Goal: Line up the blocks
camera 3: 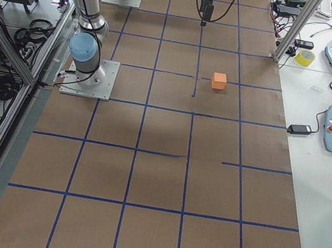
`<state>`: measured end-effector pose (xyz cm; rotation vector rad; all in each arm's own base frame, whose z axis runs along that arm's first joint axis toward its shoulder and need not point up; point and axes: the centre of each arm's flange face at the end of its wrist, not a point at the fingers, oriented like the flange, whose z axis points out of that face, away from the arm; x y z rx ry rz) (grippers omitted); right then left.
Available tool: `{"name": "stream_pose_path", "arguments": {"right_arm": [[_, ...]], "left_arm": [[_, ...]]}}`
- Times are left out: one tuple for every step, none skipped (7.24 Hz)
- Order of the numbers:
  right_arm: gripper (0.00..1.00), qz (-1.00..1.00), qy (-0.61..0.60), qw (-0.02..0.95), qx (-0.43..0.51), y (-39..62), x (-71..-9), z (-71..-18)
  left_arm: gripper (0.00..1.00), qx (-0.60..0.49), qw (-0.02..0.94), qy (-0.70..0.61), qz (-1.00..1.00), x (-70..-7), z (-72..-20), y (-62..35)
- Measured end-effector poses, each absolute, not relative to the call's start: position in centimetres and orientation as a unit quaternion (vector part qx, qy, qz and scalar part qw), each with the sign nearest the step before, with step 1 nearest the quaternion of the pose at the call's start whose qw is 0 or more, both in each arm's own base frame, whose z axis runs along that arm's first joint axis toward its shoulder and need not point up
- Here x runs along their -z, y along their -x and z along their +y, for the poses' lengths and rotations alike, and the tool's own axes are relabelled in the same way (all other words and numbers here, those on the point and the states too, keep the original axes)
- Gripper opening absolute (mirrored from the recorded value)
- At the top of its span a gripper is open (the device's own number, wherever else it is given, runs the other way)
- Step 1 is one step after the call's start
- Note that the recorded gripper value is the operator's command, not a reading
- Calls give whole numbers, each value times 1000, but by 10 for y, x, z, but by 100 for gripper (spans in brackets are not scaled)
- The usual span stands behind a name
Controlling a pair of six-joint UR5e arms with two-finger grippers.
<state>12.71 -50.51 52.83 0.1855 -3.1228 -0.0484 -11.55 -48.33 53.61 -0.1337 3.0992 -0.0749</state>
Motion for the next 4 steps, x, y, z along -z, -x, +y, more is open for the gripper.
{"name": "stream_pose_path", "arguments": {"right_arm": [[100, -998, -59, 6, 15, -127, -528, -505], [100, -998, -60, 7, 15, -127, -528, -505], [100, -998, -59, 6, 15, -127, -528, -505], [100, -998, -59, 6, 17, -127, -527, -505]], "left_arm": [[100, 23, 21, 43, 999, -535, -483, 115], [100, 23, 21, 43, 999, -535, -483, 115], [100, 22, 22, 43, 999, -534, -483, 116], [100, 20, 22, 43, 999, -533, -483, 116]]}}
